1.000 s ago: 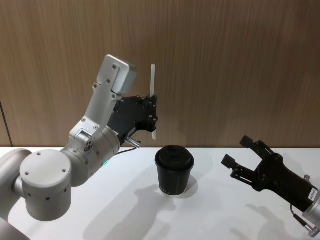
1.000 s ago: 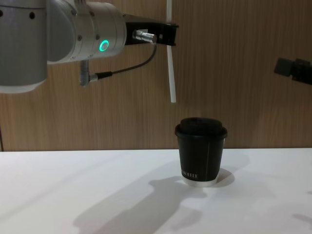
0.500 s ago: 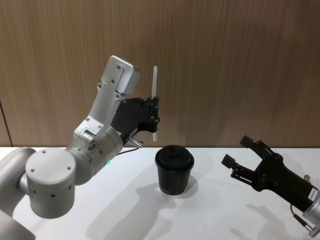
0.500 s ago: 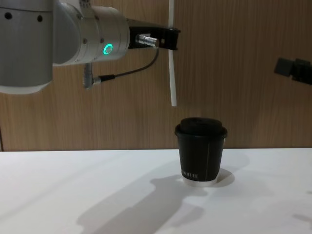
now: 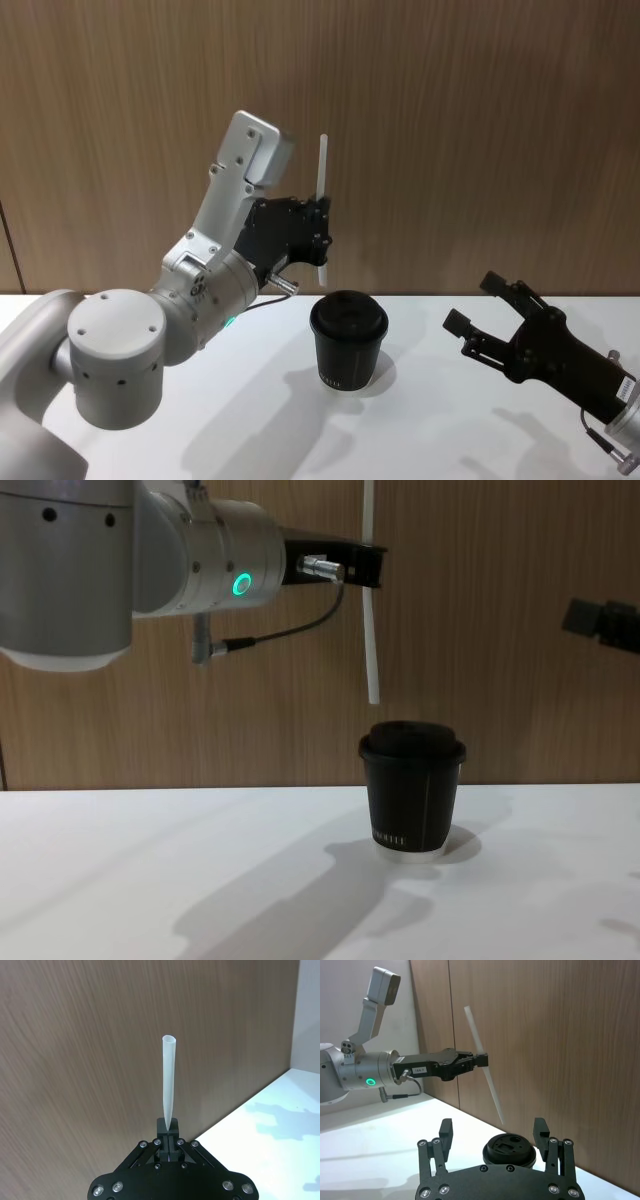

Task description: Pick up the straw with one hand, pass it to the other hand, and insert it into the cup.

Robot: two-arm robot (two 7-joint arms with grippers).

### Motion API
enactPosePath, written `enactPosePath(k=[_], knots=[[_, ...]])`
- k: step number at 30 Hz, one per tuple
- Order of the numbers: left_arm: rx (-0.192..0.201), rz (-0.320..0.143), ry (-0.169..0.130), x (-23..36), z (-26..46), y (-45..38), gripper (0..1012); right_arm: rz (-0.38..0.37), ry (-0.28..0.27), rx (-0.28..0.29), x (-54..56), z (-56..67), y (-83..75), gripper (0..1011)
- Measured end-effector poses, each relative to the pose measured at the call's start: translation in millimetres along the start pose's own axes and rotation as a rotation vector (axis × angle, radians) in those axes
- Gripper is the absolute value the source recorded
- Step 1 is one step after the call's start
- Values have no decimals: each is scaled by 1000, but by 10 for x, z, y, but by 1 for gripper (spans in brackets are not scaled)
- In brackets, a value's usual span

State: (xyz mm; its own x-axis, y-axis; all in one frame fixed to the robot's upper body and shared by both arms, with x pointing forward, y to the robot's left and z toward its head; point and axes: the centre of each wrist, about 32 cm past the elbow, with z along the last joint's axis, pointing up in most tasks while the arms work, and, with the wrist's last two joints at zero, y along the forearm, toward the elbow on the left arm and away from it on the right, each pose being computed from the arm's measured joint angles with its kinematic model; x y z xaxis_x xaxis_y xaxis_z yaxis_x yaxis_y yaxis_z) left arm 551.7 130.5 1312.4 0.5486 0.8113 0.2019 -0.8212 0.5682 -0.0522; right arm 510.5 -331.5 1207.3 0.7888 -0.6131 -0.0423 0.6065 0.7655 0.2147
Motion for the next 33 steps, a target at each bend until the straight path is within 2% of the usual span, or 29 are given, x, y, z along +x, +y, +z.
enactPosePath(k=[16,33], knots=[[9,-33,17,-51,-19,-121,6,0,0,0,0,0,0,1001],[29,-31,37,-69,-82,-196,6,0,0,0,0,0,0,1001]])
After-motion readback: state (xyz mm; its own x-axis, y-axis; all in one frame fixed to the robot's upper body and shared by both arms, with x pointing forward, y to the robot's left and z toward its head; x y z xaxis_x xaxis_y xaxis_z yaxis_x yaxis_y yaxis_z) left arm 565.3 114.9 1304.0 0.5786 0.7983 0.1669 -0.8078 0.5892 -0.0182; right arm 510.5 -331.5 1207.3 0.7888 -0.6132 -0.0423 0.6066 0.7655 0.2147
